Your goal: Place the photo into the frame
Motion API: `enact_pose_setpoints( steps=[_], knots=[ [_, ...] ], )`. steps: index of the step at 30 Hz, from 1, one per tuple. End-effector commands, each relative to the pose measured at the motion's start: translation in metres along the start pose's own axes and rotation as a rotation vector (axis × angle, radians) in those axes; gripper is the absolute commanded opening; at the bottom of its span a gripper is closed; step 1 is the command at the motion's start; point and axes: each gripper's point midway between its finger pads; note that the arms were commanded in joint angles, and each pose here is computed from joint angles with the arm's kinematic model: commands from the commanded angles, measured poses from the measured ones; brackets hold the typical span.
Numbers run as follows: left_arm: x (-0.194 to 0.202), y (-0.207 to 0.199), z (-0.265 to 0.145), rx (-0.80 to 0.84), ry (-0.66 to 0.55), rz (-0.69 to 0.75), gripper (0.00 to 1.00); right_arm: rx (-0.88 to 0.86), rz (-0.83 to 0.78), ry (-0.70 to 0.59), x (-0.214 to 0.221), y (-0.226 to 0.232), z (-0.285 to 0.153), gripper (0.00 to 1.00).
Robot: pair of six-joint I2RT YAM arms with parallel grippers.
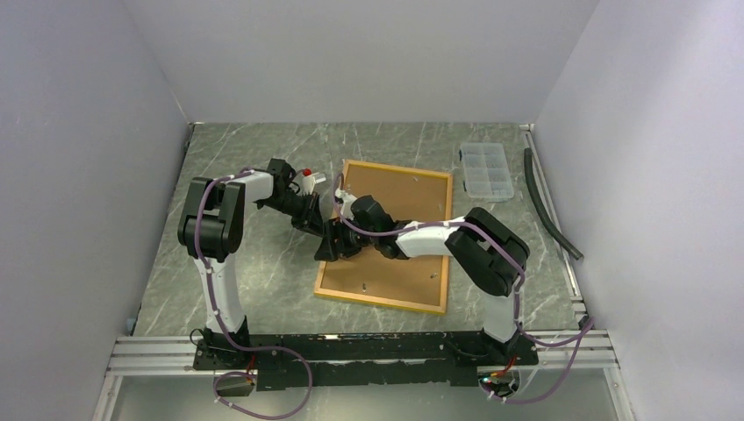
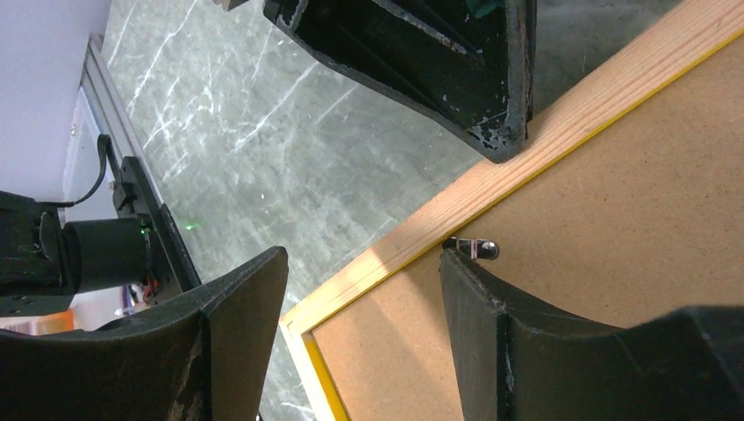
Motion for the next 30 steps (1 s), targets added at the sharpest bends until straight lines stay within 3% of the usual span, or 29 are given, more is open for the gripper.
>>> enact_pose_setpoints(
  steps=[1,18,25,30],
  knots=[
    [0.000,-0.013,0.006,0.036,0.003,0.039,0.14,0.112,-0.011,-0.003,0.008,-0.023,0.002,0.68],
    [0.004,-0.018,0.007,0.052,0.013,0.037,0.13,0.123,-0.031,-0.066,-0.002,-0.027,0.011,0.67],
    [-0.003,-0.030,-0.007,0.047,-0.012,0.051,0.15,0.150,-0.305,-0.204,-0.044,0.014,-0.036,0.70],
    [-0.005,-0.034,-0.020,0.035,-0.042,0.063,0.18,0.272,-0.473,-0.193,-0.050,0.016,-0.072,0.76]
  ],
)
Point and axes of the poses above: each gripper's point midway between its finger pads, its own z axis out along the fingers, its own y axis along the line the jaws close on, x = y × z, and after that the axes turned 11 degrees about -z, right-handed
